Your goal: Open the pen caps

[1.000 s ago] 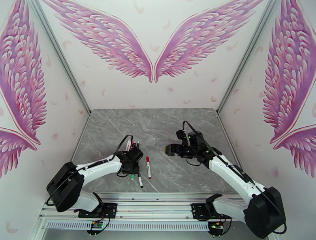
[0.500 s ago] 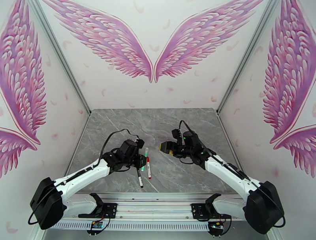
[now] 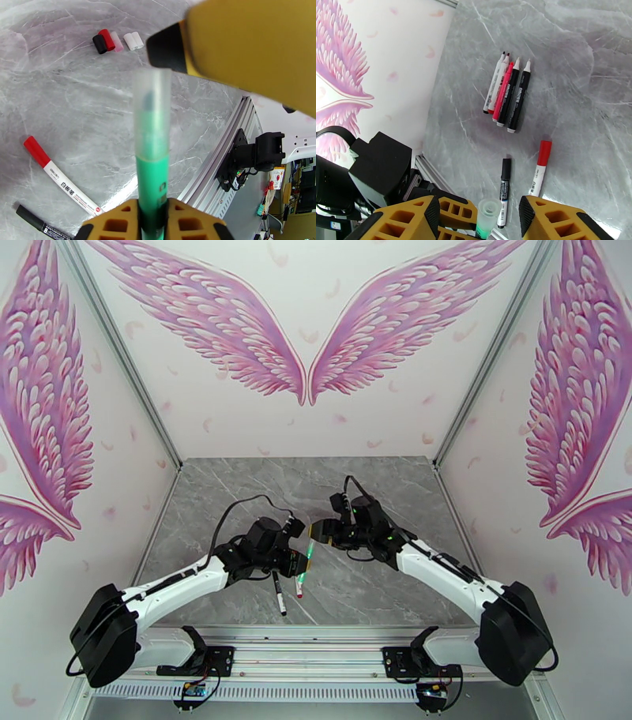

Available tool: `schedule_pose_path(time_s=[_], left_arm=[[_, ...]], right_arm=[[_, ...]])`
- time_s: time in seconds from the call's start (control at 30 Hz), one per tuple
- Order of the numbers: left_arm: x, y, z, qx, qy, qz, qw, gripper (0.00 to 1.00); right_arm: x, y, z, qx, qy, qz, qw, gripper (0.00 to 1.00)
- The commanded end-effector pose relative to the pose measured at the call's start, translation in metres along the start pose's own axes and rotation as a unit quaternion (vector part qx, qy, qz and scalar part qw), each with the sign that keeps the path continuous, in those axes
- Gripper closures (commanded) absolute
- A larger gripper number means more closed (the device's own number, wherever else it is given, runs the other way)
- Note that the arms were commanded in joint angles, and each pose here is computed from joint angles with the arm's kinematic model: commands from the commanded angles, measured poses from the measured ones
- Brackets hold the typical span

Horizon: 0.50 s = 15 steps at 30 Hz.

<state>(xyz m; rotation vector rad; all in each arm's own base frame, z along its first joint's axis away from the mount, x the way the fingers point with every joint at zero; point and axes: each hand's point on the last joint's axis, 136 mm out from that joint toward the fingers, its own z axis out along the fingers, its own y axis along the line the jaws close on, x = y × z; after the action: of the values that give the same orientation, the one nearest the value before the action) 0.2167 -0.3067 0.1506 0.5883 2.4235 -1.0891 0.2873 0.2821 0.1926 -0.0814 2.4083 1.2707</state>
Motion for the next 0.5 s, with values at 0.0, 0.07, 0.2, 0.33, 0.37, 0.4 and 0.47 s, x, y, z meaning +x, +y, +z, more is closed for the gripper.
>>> schedule_pose_path(time_s=[0.0, 0.07, 0.2, 0.33, 0.37, 0.4, 0.47], left_arm=[[-0.02, -0.016, -0.004, 0.02, -0.029, 0.022, 0.999, 0.83], [-0.02, -0.018, -0.003, 0.024, -0.029, 0.024, 0.999, 0.83], [-0.019, -0.017, -0.002, 0.022, -0.024, 0.024, 0.999, 0.83], [-0.018, -0.017, -0.001, 0.022, -0.023, 0.025, 0.999, 0.83], [-0.019, -0.017, -0.001, 0.021, -0.023, 0.025, 0.999, 0.83], [-0.019, -0.016, -0.001, 0.021, -0.024, 0.025, 0.999, 0.83], [-0.02, -0.017, -0.001, 0.021, -0.026, 0.025, 0.999, 0.83]], right_arm=[[-0.003, 0.008, 0.005, -0.005, 0.005, -0.006, 1.0, 0.44], [0.0, 0.008, 0.008, -0.009, 0.014, -0.006, 1.0, 0.46], [0.004, 0.008, 0.011, -0.009, 0.023, -0.008, 1.0, 0.53], [0.006, 0.008, 0.012, -0.008, 0.031, -0.009, 0.999, 0.61], [0.008, 0.009, 0.012, -0.01, 0.034, -0.008, 0.999, 0.62], [0.009, 0.009, 0.013, -0.011, 0.037, -0.008, 0.999, 0.63], [0.011, 0.01, 0.014, -0.012, 0.042, -0.008, 0.999, 0.64]])
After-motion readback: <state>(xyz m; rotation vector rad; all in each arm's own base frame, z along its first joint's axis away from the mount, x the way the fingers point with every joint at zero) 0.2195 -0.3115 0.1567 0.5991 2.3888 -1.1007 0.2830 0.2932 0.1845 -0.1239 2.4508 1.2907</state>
